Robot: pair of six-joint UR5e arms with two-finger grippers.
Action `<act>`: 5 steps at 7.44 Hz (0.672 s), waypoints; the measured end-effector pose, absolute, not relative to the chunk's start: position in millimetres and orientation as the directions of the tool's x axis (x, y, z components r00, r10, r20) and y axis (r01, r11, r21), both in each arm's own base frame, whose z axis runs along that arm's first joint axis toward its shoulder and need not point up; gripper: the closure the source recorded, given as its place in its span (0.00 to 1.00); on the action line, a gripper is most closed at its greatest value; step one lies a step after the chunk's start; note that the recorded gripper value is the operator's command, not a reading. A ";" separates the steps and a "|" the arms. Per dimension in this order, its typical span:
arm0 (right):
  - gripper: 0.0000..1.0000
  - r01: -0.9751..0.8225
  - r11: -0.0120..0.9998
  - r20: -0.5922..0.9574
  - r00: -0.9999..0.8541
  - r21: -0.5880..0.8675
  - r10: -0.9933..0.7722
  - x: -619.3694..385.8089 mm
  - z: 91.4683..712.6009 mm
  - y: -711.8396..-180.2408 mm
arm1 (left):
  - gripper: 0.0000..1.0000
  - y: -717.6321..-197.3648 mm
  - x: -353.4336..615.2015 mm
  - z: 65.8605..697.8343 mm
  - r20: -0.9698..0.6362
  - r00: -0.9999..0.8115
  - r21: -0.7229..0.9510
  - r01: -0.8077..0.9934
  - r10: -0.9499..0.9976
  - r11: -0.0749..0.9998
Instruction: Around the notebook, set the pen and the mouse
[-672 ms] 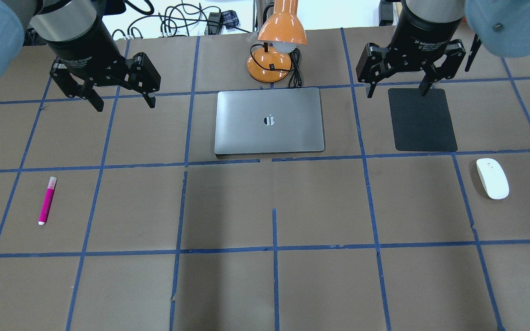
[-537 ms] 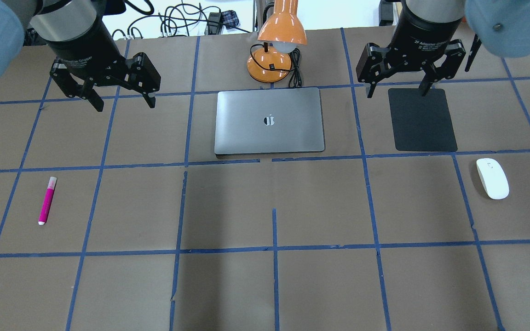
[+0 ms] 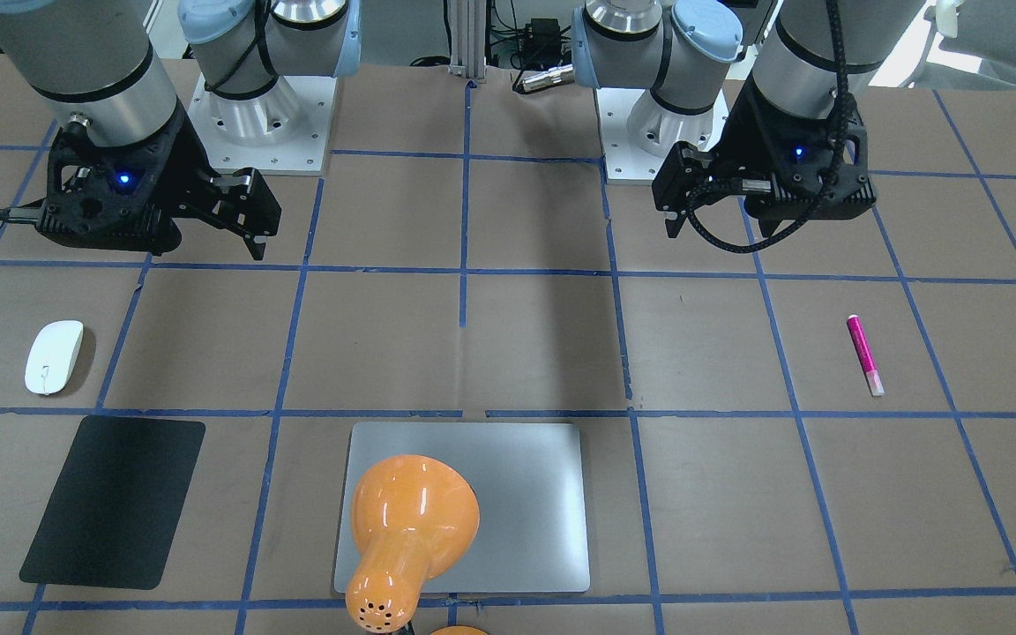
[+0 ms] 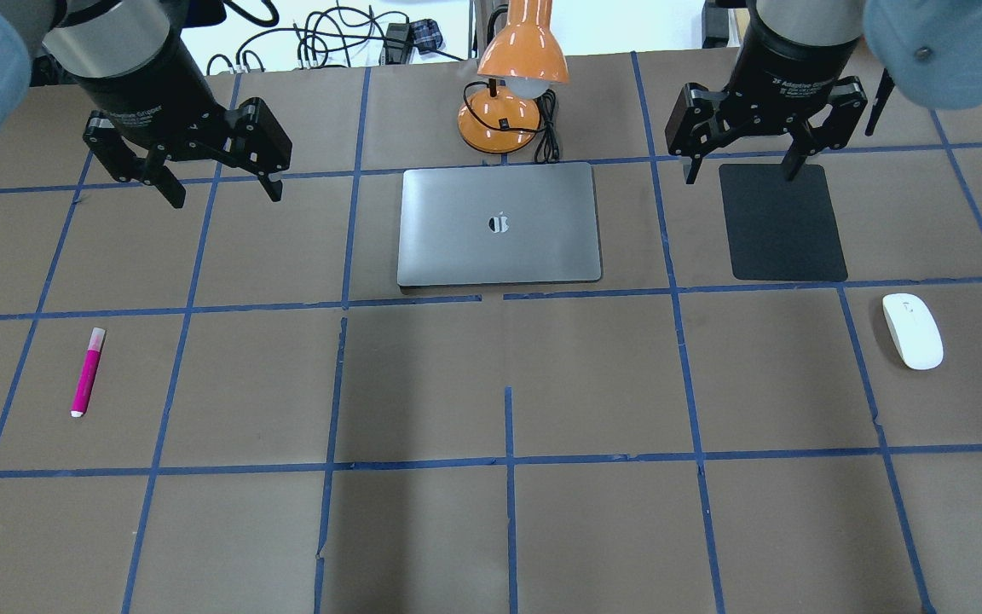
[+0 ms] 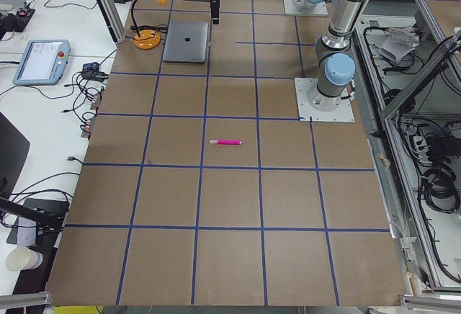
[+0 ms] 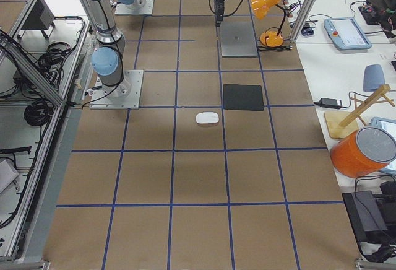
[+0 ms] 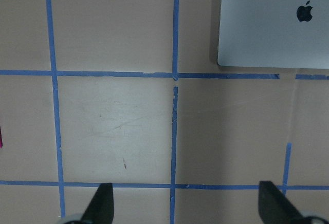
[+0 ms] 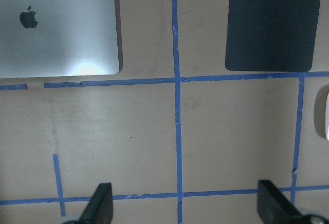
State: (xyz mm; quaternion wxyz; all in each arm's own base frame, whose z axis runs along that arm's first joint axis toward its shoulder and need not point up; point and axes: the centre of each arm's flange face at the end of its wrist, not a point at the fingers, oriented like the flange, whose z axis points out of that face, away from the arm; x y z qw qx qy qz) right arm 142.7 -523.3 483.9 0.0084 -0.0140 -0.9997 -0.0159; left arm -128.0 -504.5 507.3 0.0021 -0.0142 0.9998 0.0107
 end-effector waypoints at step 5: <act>0.00 0.049 0.993 0.010 -0.999 0.107 0.048 19.9 427.5 -533.1 | 0.00 -496.6 -108.3 501.9 -0.015 -0.999 0.036 -0.041 -0.040 0.999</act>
